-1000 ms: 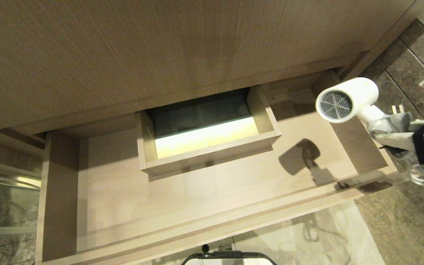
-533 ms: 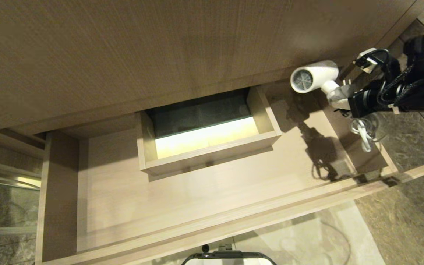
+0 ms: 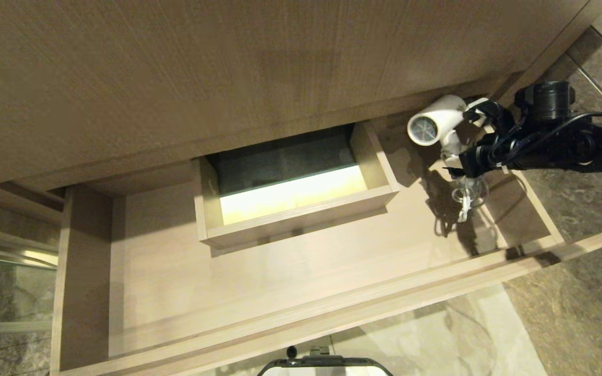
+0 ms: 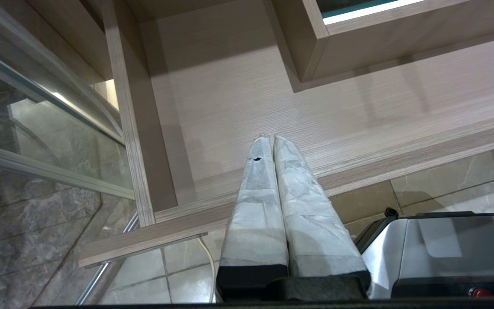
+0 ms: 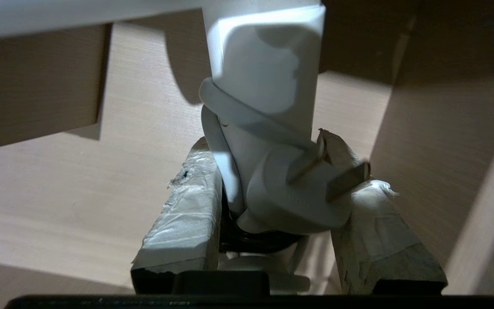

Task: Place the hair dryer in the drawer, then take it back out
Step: Put it into the drawer

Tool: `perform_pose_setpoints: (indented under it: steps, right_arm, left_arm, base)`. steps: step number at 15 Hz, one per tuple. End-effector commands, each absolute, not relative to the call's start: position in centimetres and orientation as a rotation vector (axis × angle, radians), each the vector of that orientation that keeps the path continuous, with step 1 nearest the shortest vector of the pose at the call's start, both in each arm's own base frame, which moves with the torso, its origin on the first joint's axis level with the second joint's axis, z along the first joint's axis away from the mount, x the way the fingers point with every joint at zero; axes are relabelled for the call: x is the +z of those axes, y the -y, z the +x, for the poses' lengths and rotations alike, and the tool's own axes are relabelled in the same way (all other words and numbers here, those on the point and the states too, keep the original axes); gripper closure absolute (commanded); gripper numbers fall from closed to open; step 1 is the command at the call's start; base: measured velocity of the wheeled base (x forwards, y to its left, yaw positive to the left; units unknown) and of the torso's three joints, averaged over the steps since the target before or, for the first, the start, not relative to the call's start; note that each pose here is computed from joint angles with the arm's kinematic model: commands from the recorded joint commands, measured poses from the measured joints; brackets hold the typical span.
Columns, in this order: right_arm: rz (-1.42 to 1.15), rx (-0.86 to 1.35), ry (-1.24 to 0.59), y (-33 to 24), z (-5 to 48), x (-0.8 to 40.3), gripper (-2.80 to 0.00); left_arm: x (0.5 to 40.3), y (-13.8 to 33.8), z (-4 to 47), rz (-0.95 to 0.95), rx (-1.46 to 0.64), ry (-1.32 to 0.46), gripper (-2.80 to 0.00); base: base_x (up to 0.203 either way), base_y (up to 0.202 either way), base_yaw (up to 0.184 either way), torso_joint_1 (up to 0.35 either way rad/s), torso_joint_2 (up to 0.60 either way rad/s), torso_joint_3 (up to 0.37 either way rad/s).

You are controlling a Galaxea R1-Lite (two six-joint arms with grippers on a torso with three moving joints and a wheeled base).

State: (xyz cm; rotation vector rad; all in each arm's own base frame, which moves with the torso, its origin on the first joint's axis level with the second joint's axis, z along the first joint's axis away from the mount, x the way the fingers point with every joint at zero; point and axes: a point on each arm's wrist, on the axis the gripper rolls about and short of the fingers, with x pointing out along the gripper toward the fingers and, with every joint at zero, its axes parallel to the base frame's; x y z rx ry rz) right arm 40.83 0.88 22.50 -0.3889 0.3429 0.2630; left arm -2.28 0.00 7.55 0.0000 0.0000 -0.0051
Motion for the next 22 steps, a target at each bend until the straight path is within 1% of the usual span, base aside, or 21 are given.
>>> perform_pose_setpoints:
  steps: [1,3,4,7,14,16,17,20,22]
  right_arm:
    - [-0.384,0.255,-0.385,-0.1,41.3,21.7,0.0]
    - [-0.391,0.263,-0.416,0.2,41.2,21.1,0.0]
    - [-0.392,0.259,-0.408,0.4,41.3,21.4,0.0]
    - [-0.4,0.255,-0.403,0.5,42.7,20.5,0.0]
    - [-0.398,0.264,-0.442,0.4,46.8,14.7,0.0]
    - [-0.398,0.267,-0.443,0.3,47.5,13.9,0.0]
    - [-0.4,0.266,-0.443,0.3,47.7,13.7,-2.8]
    - [-0.404,0.259,-0.405,0.1,47.2,15.5,-2.8]
    - [-0.405,0.249,-0.363,0.2,45.8,18.1,-2.8]
  left_arm:
    - [7.5,0.0,-2.3,0.0,-0.005,-0.001,0.0]
    - [7.5,0.0,-2.3,0.0,-0.005,-0.001,0.0]
    - [7.5,0.0,-2.3,0.0,-0.003,-0.002,0.0]
    - [7.5,0.0,-2.3,0.0,-0.005,-0.002,0.0]
    - [7.5,0.0,-2.3,0.0,-0.003,-0.002,0.0]
    - [7.5,0.0,-2.3,0.0,-0.004,-0.002,0.0]
    - [7.5,0.0,-2.3,0.0,-0.004,0.0,0.0]
    - [7.5,0.0,-2.3,0.0,-0.005,-0.002,0.0]
    - [7.5,0.0,-2.3,0.0,-0.004,-0.001,0.0]
  base:
    - [0.0,0.0,0.0,0.0,0.0,0.0]
    - [0.0,0.0,0.0,0.0,0.0,0.0]
    - [0.0,0.0,0.0,0.0,0.0,0.0]
    - [0.0,0.0,0.0,0.0,0.0,0.0]
    - [0.0,0.0,0.0,0.0,0.0,0.0]
    - [0.0,0.0,0.0,0.0,0.0,0.0]
    - [0.0,0.0,0.0,0.0,0.0,0.0]
    - [0.0,0.0,0.0,0.0,0.0,0.0]
    - [0.0,0.0,0.0,0.0,0.0,0.0]
